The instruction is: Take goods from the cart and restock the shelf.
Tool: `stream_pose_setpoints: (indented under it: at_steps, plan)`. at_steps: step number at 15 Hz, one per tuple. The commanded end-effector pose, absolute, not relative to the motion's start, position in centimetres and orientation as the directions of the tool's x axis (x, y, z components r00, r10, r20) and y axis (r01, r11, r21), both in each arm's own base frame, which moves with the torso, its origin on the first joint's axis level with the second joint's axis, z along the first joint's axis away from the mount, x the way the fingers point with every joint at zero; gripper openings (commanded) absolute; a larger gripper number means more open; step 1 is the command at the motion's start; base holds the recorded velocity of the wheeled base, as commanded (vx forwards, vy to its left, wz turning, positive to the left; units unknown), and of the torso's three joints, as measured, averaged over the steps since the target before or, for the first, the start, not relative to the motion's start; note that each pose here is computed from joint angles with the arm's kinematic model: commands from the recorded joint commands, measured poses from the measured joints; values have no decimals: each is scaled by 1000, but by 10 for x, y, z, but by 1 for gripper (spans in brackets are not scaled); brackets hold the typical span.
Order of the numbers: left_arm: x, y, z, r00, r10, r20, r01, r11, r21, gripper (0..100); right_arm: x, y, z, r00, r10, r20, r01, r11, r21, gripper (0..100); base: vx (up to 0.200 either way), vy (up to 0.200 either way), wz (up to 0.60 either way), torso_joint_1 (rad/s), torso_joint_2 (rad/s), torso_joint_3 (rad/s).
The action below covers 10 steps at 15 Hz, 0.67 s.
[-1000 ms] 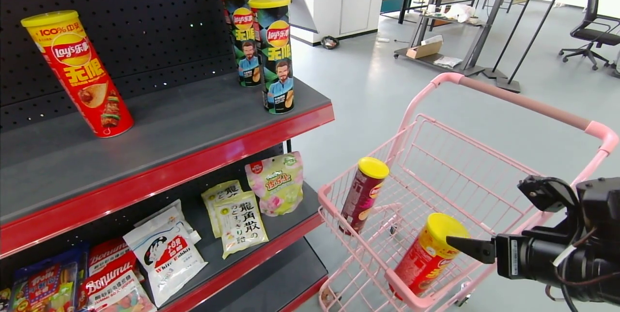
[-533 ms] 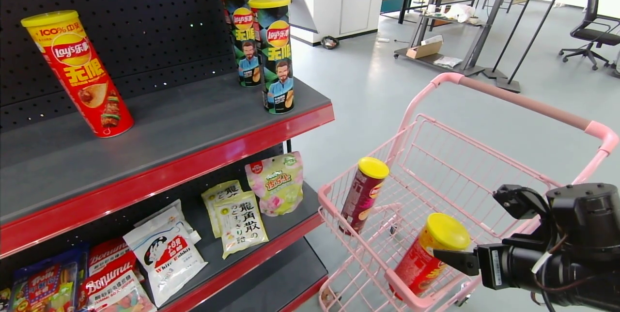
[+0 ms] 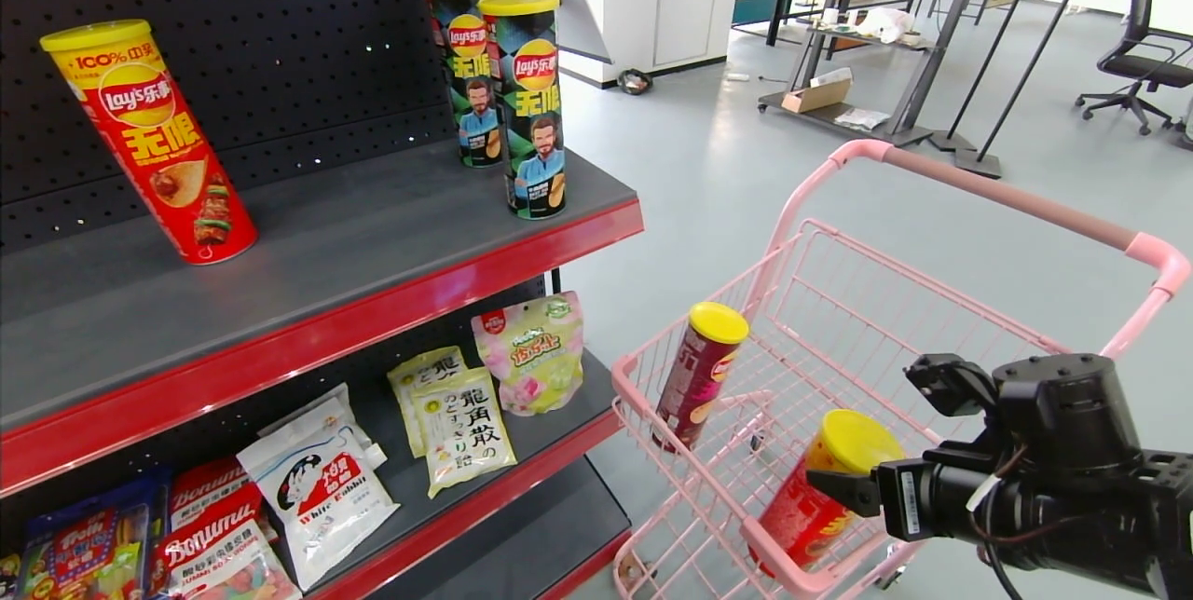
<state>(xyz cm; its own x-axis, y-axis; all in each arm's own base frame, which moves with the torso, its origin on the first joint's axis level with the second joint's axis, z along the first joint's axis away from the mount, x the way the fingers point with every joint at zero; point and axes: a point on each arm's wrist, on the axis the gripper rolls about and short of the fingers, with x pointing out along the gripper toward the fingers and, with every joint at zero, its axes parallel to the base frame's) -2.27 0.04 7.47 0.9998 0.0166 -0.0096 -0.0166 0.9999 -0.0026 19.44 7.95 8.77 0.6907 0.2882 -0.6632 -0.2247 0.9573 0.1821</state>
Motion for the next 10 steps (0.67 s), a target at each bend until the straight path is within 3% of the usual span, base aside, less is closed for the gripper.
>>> stream_pose_setpoints:
  at_steps: [1,10]
  plan:
    - [-23,0,75,1000,17,-9,-17,1000,-3,100,201,82,75,677,270,-685,-212,962,170,100,0,0,0,0,0,0]
    - [-23,0,75,1000,17,-9,-17,1000,-3,100,209,94,63,683,280,-675,-238,958,158,100,0,0,0,0,0,0]
